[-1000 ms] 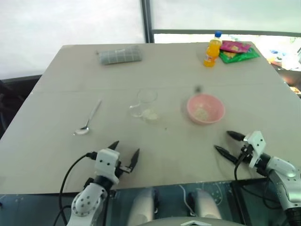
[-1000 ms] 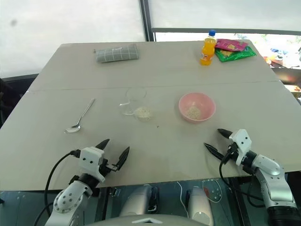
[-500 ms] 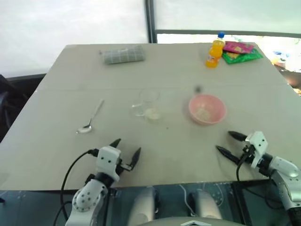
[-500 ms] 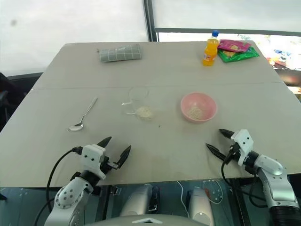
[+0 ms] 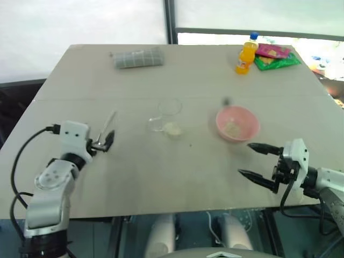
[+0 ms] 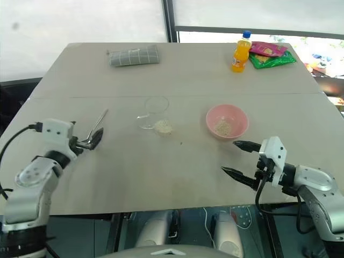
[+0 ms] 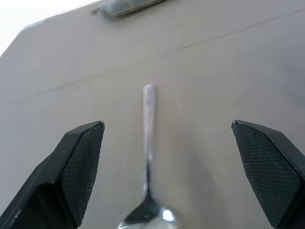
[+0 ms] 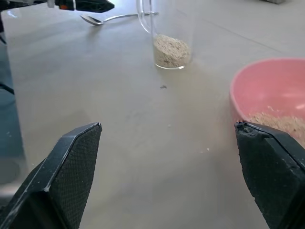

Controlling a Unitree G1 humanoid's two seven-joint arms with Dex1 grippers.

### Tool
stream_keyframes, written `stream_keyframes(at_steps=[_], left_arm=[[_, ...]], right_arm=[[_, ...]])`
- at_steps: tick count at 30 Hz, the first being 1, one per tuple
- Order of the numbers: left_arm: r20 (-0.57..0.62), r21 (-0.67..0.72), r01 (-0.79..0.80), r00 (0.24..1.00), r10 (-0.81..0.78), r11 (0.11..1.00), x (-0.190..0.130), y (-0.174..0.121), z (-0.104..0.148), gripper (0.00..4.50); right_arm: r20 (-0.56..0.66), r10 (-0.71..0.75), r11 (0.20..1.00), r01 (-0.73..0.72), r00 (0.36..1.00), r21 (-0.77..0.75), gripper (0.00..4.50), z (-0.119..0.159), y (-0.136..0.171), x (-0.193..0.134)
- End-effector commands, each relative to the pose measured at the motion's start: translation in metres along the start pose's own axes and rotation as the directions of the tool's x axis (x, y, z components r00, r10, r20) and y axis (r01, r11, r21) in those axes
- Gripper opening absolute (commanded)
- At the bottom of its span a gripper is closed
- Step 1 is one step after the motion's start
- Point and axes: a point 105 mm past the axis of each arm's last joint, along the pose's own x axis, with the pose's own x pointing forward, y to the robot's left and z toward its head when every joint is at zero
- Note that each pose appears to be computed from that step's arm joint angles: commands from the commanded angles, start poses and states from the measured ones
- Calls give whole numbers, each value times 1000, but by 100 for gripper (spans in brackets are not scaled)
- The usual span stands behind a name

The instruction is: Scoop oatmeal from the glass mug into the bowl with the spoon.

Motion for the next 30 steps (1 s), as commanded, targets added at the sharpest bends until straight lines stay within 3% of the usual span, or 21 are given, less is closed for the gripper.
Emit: stream_keyframes(at_steps=[1, 6, 18, 21, 28, 29, 30], left_arm=[[-118, -41, -31, 993, 26, 999, -1, 24, -12, 446], [-192, -74, 98, 975, -111, 992, 4, 15, -27, 446], [-238, -45, 246, 939, -249, 968, 19, -1, -39, 446], [-259, -86, 247, 930, -261, 965, 16, -4, -46, 370], [-241, -203, 235, 929, -282, 950, 11, -12, -52, 38], [-243, -195, 238, 928, -282, 952, 10, -13, -53, 4], [-239, -194, 237, 930, -281, 952, 9, -14, -54, 4]], right_arm=[[59, 32, 998, -29, 998, -61, 450, 30, 4, 9], [75, 70, 994, -63, 995, -91, 450, 49, 7, 17], [49, 81, 991, -75, 996, -107, 450, 49, 6, 22], [52, 82, 991, -75, 995, -111, 450, 50, 6, 23], [50, 97, 990, -91, 994, -112, 450, 50, 7, 23], [50, 99, 989, -93, 994, -111, 450, 50, 7, 23], [49, 99, 989, -93, 994, -111, 450, 50, 6, 23]])
